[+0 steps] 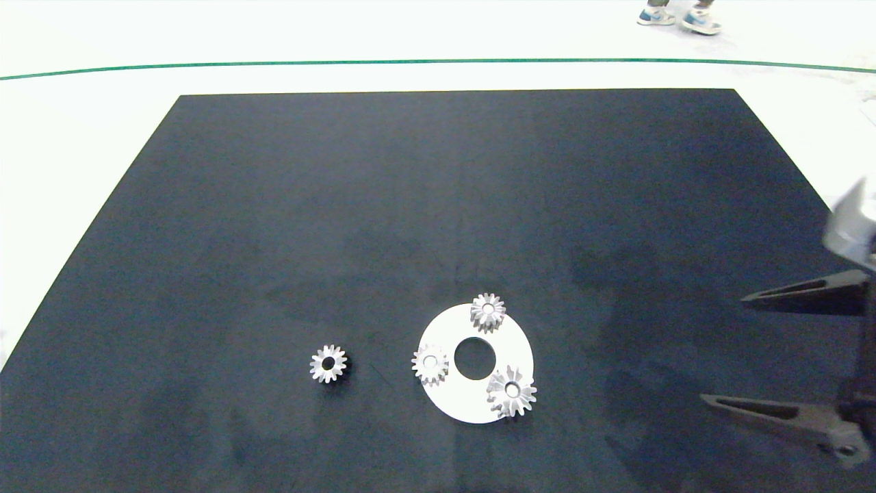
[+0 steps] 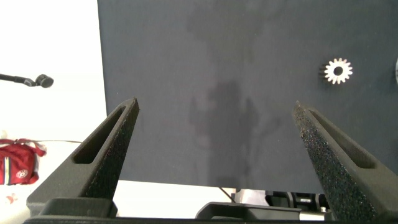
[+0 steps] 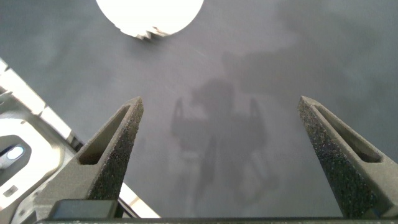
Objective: Remove an incorrectly installed larger gear and replace it with the correct smaller gear
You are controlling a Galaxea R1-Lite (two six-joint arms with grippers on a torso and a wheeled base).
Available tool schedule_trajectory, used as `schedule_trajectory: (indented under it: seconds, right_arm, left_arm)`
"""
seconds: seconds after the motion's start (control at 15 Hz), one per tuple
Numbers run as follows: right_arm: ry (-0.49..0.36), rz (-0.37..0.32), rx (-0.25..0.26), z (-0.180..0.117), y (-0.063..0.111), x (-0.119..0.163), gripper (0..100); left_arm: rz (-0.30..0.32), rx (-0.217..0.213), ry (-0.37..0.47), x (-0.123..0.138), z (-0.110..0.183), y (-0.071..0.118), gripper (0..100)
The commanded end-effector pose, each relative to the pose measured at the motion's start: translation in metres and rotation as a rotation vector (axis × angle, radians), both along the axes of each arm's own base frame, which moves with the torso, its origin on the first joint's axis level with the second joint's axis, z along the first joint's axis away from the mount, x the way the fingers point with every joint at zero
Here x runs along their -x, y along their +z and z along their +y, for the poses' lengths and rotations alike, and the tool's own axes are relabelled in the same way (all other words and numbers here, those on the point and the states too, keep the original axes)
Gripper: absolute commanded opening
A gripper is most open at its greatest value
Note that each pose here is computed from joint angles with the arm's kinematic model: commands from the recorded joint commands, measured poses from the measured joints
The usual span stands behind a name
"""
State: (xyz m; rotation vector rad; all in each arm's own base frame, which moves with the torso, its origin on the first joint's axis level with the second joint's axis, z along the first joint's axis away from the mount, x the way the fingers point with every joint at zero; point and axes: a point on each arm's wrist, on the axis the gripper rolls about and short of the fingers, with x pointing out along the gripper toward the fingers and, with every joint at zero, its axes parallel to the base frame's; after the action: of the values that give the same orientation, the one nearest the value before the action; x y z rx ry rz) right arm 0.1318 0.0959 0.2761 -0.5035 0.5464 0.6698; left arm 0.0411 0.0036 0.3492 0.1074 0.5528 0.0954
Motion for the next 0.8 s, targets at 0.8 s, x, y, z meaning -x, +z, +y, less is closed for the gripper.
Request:
schedule_trajectory:
  seconds: [0.8]
  right_arm:
    - [0.155,0.158,0.358,0.160,-0.074,-0.072,97]
  left_arm:
    - [-0.067,-0.003,-0.004,0.016,-0.001,0.004,100]
